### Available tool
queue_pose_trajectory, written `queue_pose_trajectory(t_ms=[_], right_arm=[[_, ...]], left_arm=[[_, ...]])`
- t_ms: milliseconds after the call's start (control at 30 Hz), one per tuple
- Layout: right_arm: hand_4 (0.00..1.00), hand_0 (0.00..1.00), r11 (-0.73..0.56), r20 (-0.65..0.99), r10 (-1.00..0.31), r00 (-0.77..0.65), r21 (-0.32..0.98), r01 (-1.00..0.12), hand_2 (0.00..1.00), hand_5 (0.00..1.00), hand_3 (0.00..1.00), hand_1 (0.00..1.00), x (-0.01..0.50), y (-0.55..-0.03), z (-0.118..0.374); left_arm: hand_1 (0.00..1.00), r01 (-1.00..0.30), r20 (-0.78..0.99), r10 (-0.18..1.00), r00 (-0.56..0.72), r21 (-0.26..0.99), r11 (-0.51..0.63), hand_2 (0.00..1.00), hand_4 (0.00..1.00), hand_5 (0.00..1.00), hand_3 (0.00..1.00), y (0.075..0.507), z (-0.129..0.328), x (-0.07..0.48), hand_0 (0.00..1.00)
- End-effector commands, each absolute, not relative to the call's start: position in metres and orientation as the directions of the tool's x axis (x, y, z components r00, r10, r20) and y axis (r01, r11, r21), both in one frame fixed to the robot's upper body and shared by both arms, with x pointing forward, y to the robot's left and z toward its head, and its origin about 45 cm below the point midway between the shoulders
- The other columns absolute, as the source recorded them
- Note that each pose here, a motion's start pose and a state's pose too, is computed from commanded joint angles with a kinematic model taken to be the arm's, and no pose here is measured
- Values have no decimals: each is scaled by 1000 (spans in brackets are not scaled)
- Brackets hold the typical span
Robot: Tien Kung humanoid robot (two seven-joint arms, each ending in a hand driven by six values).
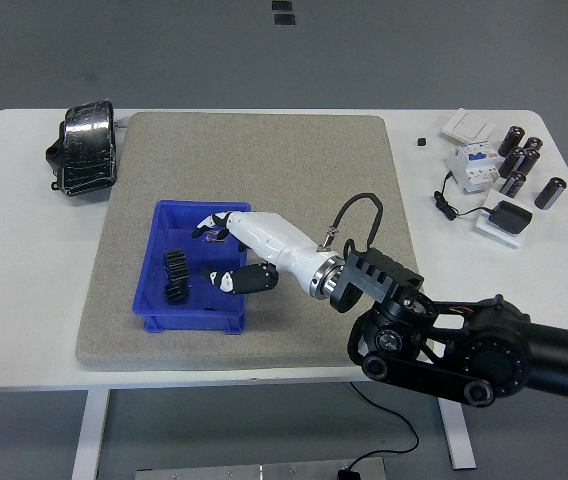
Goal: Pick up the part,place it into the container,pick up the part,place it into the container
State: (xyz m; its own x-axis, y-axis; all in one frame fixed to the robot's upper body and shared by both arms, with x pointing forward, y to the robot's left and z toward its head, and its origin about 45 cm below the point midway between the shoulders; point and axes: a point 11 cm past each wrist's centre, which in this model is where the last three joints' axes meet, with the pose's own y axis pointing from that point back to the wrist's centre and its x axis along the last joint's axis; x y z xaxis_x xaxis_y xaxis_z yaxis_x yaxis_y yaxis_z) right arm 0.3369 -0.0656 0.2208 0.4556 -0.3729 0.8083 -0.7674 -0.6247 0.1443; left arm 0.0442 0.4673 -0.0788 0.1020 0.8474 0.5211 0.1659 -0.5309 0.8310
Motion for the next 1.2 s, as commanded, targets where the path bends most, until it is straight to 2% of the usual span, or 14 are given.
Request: queue_pose_trajectory(t_ms=[33, 200, 233, 567, 867, 1200], right_arm=[[658, 485, -614, 808, -389, 442, 130, -778, 744, 225, 726, 705, 340, -68, 223], [658, 485, -521, 784, -507, 357, 51, -852, 744, 225, 726, 705, 358, -96, 236], [657, 436, -491, 771, -542, 334, 32, -871, 712, 239, 698, 666, 363, -106, 240], [653, 430, -257, 582, -797, 163, -83, -963, 693, 242, 694, 651, 384, -184, 259], [652, 443, -71, 393, -919, 14, -130, -989, 680, 246, 688, 641, 386, -252, 270], [665, 450, 75, 172, -980, -96, -129, -989, 678, 243, 686, 637, 378, -308, 268]], left_arm=[[640, 166, 521, 848, 102, 831, -531, 571, 678, 660, 550, 467, -79, 44, 659], [640, 166, 519, 849, 100, 833, -528, 571, 678, 660, 550, 466, -80, 43, 659], [640, 167, 518, 849, 100, 833, -528, 571, 675, 657, 549, 466, -80, 43, 659], [640, 172, 511, 854, 93, 837, -520, 571, 673, 654, 549, 461, -82, 39, 659], [640, 178, 506, 859, 84, 840, -512, 572, 669, 650, 550, 458, -84, 36, 658], [641, 174, 505, 860, 77, 842, -510, 575, 668, 649, 556, 459, -84, 37, 659]])
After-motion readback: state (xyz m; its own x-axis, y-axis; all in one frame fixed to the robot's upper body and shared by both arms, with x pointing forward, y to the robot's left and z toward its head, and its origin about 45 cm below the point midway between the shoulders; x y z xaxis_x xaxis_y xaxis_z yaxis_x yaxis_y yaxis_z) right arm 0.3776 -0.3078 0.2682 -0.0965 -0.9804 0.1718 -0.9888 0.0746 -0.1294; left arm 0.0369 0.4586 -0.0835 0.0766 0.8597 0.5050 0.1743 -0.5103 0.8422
